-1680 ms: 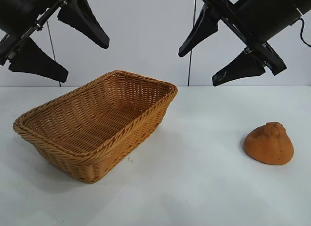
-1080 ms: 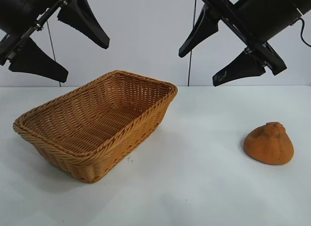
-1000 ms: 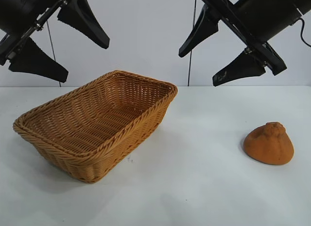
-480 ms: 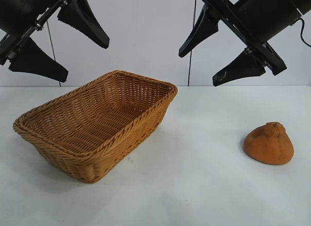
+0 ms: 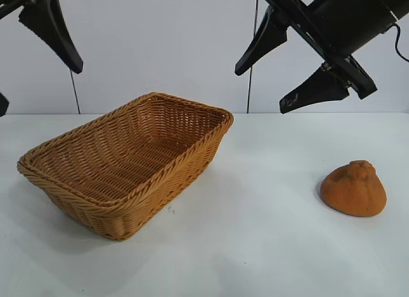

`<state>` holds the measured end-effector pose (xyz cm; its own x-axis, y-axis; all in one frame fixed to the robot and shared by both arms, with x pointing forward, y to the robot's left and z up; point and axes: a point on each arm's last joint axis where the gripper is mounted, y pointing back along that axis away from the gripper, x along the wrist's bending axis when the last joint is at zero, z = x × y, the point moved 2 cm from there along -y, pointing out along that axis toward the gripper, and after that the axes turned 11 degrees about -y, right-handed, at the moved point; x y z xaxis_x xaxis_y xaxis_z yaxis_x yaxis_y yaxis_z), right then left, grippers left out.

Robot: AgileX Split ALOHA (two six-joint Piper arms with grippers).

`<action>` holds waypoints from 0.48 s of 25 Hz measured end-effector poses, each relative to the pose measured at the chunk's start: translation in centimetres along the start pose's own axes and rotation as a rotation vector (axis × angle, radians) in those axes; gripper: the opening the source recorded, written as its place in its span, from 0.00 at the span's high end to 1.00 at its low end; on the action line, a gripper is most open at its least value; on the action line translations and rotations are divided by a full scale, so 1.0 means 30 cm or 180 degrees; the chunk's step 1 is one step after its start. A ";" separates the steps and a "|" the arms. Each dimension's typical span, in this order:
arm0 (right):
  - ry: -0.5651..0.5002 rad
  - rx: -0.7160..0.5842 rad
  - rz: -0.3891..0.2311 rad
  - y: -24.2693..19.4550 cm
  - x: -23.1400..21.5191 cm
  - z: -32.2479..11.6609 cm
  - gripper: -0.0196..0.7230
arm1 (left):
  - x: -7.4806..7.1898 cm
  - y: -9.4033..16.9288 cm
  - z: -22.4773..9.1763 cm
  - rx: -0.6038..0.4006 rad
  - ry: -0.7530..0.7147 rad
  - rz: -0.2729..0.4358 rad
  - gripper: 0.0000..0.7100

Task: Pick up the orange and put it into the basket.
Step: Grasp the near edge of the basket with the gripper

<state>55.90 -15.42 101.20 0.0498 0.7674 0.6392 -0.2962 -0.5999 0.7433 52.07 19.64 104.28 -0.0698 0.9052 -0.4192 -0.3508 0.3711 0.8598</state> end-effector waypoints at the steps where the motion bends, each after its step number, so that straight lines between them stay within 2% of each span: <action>1: 0.0000 0.0000 0.0000 0.000 0.000 0.000 0.28 | -0.001 -0.002 0.000 -0.0021 0.0199 0.0040 0.11; 6: 0.0000 0.0000 0.0000 0.000 0.000 0.000 0.28 | 0.031 -0.032 0.001 -0.0245 0.0972 0.0185 0.11; 12: 0.0000 0.0000 0.0000 0.000 0.000 0.000 0.28 | 0.079 -0.083 -0.035 -0.0290 0.1365 0.0272 0.11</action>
<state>55.90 -15.42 101.20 0.0498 0.7674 0.6392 -0.2962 -0.5999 0.7433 51.79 20.64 100.85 -0.4763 0.7571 -0.4472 -0.4064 0.2615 0.8755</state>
